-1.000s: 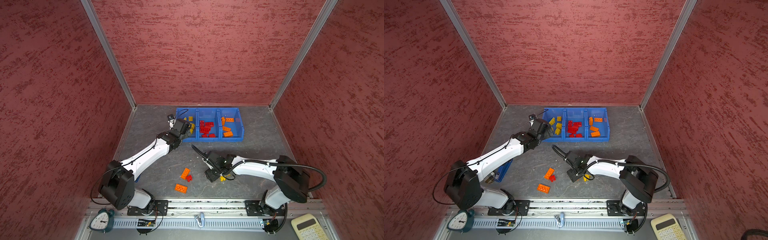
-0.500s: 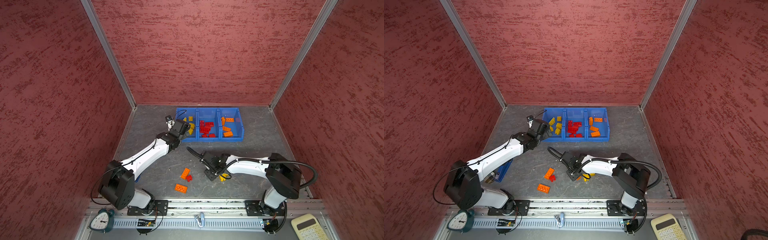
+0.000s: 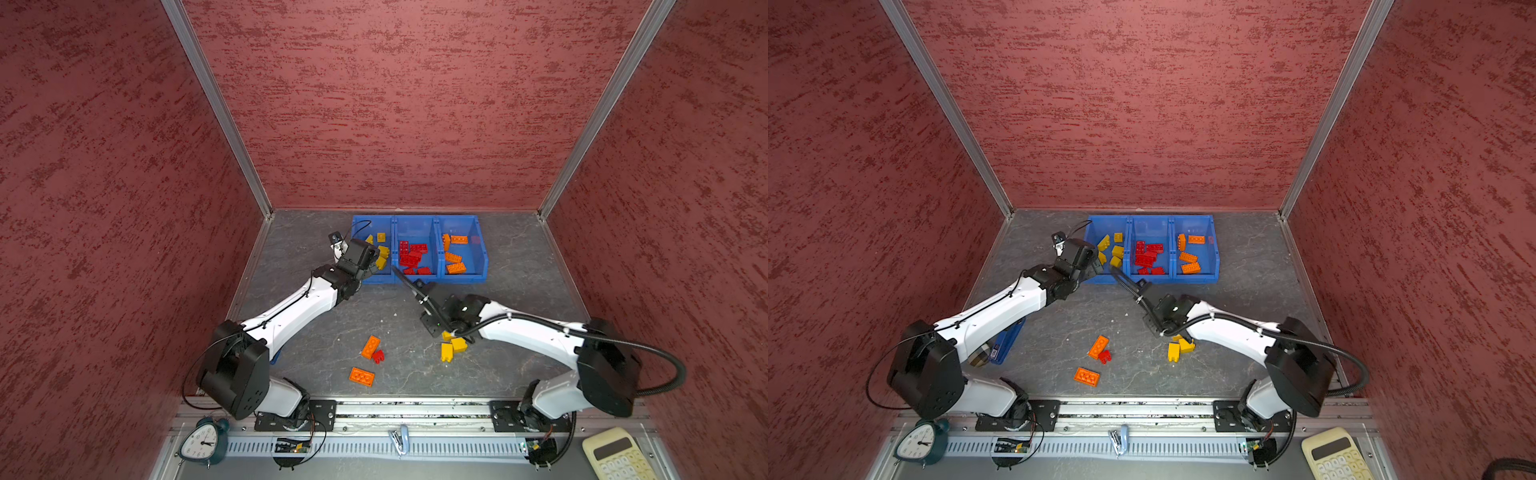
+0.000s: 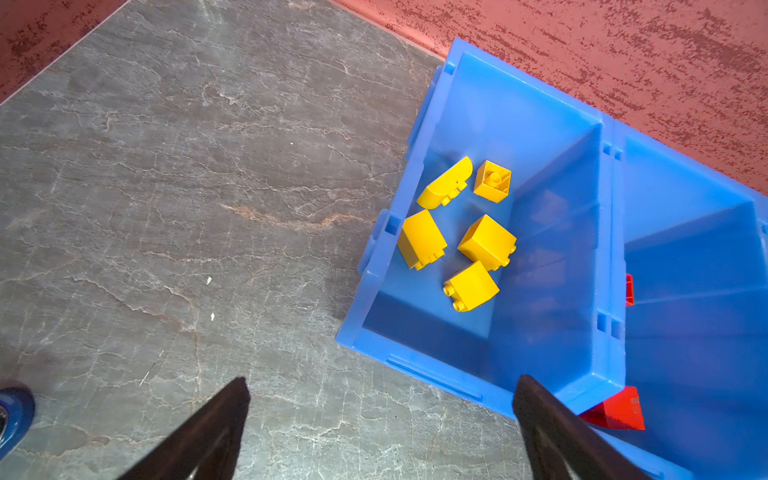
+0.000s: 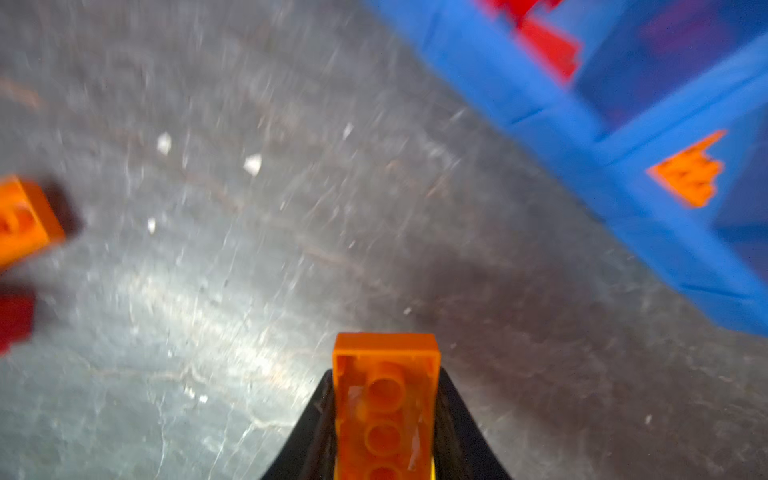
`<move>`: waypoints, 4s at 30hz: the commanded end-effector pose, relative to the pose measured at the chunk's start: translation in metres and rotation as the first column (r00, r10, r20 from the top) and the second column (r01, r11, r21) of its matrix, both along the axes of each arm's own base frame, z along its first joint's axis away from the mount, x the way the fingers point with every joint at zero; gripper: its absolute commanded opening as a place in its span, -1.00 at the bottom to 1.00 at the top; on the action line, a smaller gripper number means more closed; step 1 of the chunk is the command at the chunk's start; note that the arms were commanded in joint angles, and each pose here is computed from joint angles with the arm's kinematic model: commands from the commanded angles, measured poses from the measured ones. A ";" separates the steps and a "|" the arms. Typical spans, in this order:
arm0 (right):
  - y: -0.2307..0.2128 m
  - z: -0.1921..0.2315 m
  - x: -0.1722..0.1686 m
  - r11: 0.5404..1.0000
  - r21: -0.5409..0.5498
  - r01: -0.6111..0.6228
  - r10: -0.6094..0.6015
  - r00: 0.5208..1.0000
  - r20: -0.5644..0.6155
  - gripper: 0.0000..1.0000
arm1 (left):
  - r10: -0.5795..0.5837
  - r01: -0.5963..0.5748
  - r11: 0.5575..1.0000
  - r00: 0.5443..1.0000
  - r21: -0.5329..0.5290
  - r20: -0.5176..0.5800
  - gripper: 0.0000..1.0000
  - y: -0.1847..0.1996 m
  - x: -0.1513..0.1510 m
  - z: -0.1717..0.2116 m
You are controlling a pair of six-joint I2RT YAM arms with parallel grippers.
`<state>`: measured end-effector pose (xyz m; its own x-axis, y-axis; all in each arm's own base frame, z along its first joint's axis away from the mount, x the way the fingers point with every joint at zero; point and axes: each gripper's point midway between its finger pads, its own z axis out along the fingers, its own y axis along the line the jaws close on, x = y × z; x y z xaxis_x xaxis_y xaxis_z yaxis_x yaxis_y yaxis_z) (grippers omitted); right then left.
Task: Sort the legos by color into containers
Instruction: 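Drop the orange brick in the orange compartment while the left gripper lowers, then grasp an orange 2x4 brick from the table with the left gripper, then drop the orange brick in the orange compartment while the right gripper draws back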
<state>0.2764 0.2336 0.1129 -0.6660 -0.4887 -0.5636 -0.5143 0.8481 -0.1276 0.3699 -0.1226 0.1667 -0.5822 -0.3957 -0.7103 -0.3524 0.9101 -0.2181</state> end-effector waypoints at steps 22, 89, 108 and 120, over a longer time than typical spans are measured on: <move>-0.107 0.034 0.255 0.857 0.242 0.455 -0.506 0.833 0.225 -0.20 | 0.021 -0.022 1.000 0.989 -0.001 -0.147 0.99 0.004 -0.038 -0.021; -0.107 0.106 0.192 0.742 0.562 0.366 -0.567 0.790 0.234 0.98 | -0.506 0.579 0.810 0.771 0.094 -0.387 -0.54 -0.105 -0.089 -0.034; -0.191 0.151 0.116 0.442 0.822 0.359 -0.836 0.498 0.232 0.98 | -0.744 0.738 0.668 0.657 0.095 0.123 -0.50 -0.316 0.078 0.037; -0.199 0.153 0.094 0.459 0.817 0.350 -0.831 0.495 0.254 0.98 | -0.726 0.737 0.676 0.668 -0.008 0.163 -0.31 -0.366 0.109 -0.014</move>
